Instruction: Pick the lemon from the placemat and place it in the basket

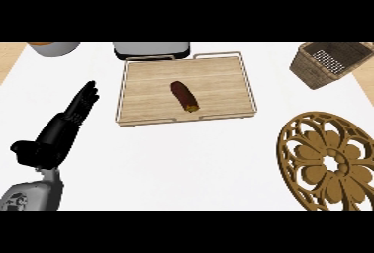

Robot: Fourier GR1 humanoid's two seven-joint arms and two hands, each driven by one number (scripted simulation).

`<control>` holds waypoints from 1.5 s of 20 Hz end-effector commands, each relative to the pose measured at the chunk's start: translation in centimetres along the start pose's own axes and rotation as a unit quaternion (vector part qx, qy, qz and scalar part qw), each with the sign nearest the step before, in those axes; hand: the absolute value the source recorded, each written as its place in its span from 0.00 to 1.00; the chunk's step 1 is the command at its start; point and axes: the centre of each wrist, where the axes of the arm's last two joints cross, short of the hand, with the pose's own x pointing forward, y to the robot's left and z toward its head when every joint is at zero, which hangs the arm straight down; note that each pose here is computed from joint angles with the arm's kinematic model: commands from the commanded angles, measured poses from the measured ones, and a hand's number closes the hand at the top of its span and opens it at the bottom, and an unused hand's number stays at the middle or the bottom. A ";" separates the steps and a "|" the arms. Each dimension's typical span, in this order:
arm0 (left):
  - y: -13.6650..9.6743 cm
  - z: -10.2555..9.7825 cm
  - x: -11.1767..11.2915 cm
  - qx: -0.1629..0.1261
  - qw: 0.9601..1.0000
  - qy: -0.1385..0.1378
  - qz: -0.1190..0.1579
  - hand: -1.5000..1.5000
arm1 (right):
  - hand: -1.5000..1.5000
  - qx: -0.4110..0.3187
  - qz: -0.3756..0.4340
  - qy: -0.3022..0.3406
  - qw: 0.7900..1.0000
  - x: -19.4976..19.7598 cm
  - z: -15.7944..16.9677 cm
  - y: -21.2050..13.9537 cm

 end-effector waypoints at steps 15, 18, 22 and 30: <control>-2.1 -1.5 1.6 -0.029 0.999 -0.023 0.003 0.50 | 1.00 -0.103 -0.076 -0.005 0.992 6.3 2.8 -18.3; 0.7 -1.5 0.9 -0.028 0.999 -0.015 0.009 0.50 | 1.00 -0.126 -0.092 0.008 0.988 5.4 0.7 -17.3; -1.9 -2.1 1.4 -0.052 0.998 -0.034 0.007 0.50 | 1.00 -0.178 -0.078 0.046 0.980 6.0 -1.3 -19.4; -1.7 -2.2 1.2 -0.052 0.998 -0.031 -0.002 0.50 | 1.00 -0.265 -0.104 0.079 0.955 4.6 -4.3 -20.4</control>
